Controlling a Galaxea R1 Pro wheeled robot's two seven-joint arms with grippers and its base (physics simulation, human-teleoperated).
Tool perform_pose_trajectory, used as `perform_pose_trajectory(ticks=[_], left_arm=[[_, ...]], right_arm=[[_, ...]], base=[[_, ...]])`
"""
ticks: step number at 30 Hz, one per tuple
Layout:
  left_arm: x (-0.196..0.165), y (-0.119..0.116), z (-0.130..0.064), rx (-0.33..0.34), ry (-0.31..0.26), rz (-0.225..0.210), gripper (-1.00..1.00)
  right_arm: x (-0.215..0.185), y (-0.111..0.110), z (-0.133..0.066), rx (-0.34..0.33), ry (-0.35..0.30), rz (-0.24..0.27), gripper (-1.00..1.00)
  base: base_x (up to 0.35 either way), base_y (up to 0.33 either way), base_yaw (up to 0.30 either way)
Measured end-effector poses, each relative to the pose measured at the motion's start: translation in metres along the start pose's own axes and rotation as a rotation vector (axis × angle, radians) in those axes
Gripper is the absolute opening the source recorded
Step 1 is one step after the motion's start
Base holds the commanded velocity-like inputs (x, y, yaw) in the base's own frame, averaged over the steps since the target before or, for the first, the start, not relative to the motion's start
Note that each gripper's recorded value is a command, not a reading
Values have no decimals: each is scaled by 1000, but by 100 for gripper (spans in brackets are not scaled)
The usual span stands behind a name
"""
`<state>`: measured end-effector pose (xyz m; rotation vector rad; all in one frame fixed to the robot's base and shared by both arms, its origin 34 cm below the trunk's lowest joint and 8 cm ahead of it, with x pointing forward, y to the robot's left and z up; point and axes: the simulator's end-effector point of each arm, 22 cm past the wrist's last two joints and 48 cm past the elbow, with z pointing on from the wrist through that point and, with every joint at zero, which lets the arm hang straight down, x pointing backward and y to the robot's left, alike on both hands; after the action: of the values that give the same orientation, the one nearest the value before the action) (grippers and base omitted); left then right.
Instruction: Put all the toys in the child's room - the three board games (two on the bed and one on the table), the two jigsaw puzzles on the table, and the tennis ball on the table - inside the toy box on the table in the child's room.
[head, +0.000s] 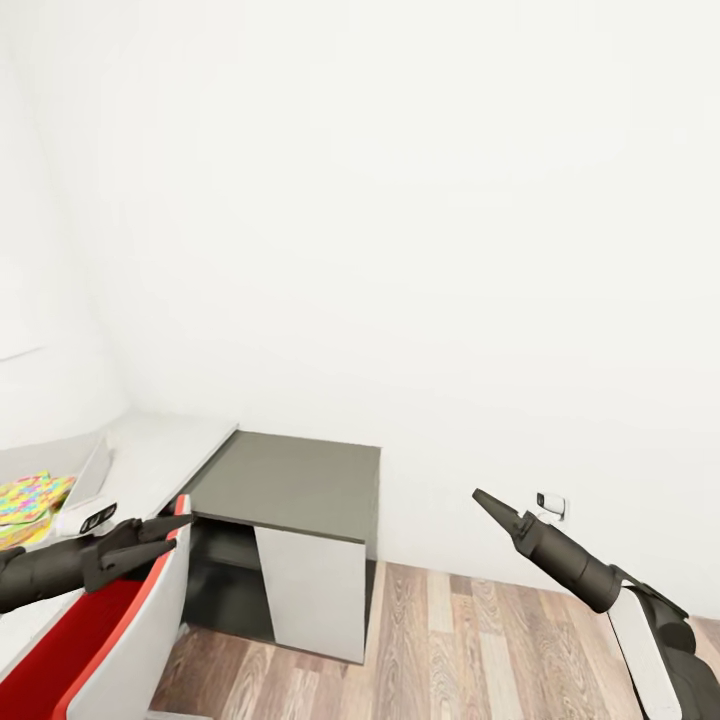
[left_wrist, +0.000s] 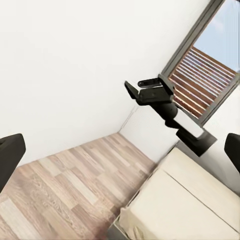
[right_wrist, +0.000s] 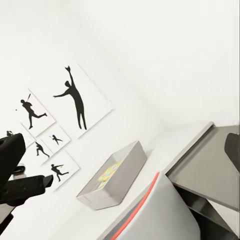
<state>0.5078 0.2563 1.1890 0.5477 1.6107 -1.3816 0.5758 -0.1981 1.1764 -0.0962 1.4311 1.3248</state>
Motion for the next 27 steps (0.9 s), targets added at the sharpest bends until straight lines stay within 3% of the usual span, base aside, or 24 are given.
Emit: perform_pose_trajectory(ticks=[10,17,24,27], left_arm=[[17,26,26,-108,30,-19,100],[22,40,32,-179,44,-18,100],[23,55,29,-247,45,-21,100],[25,68,26,-301,46,-25,100]], right_arm=[[-3,3,0,1,-5,-7,100],[6,-16,-5,41,-12,22,100],[17,-50,-11,161,-6,57,100],[26,-74,-16,264,9,74,100]], base=[[0,0,-197],[0,0,-188],[0,0,-55],[0,0,-9]])
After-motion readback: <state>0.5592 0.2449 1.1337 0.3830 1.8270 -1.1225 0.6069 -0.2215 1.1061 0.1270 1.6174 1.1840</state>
